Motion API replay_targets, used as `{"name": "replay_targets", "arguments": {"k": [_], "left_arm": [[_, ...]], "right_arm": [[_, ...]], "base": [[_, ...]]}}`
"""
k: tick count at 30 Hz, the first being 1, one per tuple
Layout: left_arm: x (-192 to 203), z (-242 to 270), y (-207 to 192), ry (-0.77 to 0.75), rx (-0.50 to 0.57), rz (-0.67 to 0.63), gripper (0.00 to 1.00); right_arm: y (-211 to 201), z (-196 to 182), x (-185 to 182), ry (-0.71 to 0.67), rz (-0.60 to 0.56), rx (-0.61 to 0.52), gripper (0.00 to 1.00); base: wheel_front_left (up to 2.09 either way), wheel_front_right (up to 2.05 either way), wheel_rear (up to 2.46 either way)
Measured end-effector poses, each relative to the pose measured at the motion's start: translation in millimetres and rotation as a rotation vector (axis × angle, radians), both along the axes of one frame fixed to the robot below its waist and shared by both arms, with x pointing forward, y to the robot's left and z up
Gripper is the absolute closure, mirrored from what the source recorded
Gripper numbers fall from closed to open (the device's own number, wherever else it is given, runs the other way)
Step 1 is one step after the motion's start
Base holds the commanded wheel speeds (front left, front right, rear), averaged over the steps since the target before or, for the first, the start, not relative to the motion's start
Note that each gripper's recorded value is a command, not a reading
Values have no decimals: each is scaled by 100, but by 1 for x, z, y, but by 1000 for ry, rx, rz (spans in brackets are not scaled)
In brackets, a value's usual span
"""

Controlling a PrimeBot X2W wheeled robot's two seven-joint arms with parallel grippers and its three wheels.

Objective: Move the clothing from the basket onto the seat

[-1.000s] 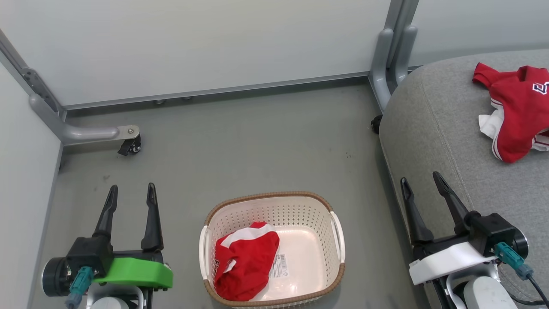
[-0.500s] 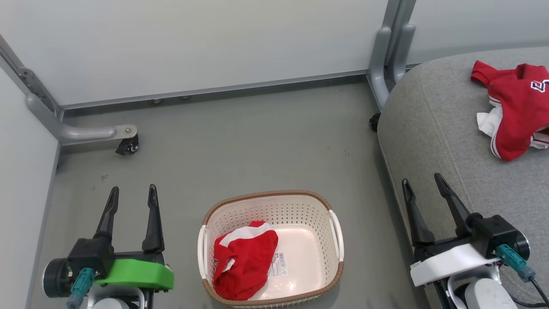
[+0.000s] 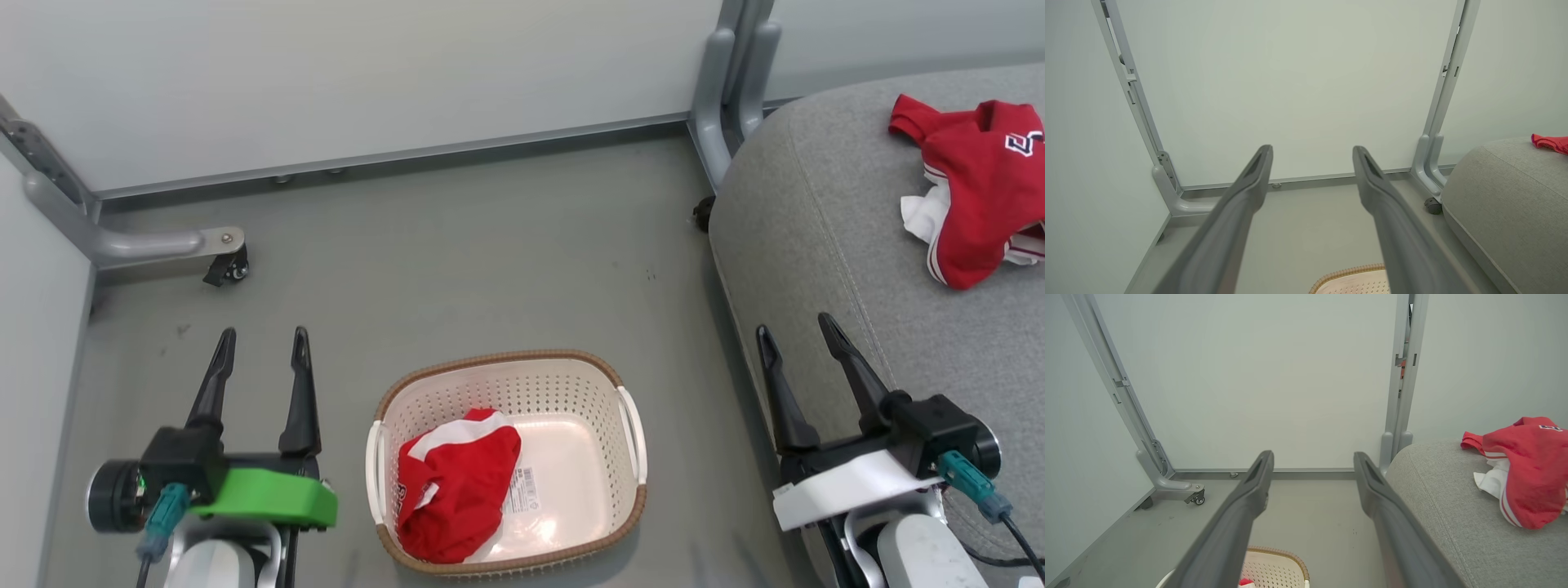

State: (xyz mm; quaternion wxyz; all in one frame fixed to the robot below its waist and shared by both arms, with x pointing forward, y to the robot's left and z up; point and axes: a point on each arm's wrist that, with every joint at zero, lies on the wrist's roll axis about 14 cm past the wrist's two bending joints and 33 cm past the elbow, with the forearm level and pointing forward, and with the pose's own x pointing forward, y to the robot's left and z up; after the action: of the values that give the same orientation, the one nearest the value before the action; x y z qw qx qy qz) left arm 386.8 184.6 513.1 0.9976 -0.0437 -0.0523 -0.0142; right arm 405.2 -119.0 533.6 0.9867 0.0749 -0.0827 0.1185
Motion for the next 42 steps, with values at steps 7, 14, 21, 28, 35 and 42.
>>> {"name": "replay_targets", "arguments": {"k": [7, 14, 21, 28, 35, 42], "left_arm": [[37, 3, -27, -9, 57, -117, 0], [74, -27, -63, 65, 134, -266, 0], [95, -83, -100, 198, 179, -413, 0], [100, -153, -122, 359, 233, -534, 0], [97, -219, -139, 507, 283, -647, 0], [88, -280, -141, 641, 352, -736, 0]], "right_arm": [[1, 9, 16, -34, 2, -2, 0], [1, 20, 43, -82, 2, -20, 0], [-5, 23, 73, -116, -11, -38, 0], [-10, 7, 97, -104, -17, -53, 0], [-12, -19, 117, -70, -13, -67, 0], [-12, -50, 131, -23, -5, -79, 0]], "base": [[0, 0, 0], [0, 0, 0], [0, 0, 0], [0, 0, 0], [0, 0, 0], [0, 0, 0]]}}
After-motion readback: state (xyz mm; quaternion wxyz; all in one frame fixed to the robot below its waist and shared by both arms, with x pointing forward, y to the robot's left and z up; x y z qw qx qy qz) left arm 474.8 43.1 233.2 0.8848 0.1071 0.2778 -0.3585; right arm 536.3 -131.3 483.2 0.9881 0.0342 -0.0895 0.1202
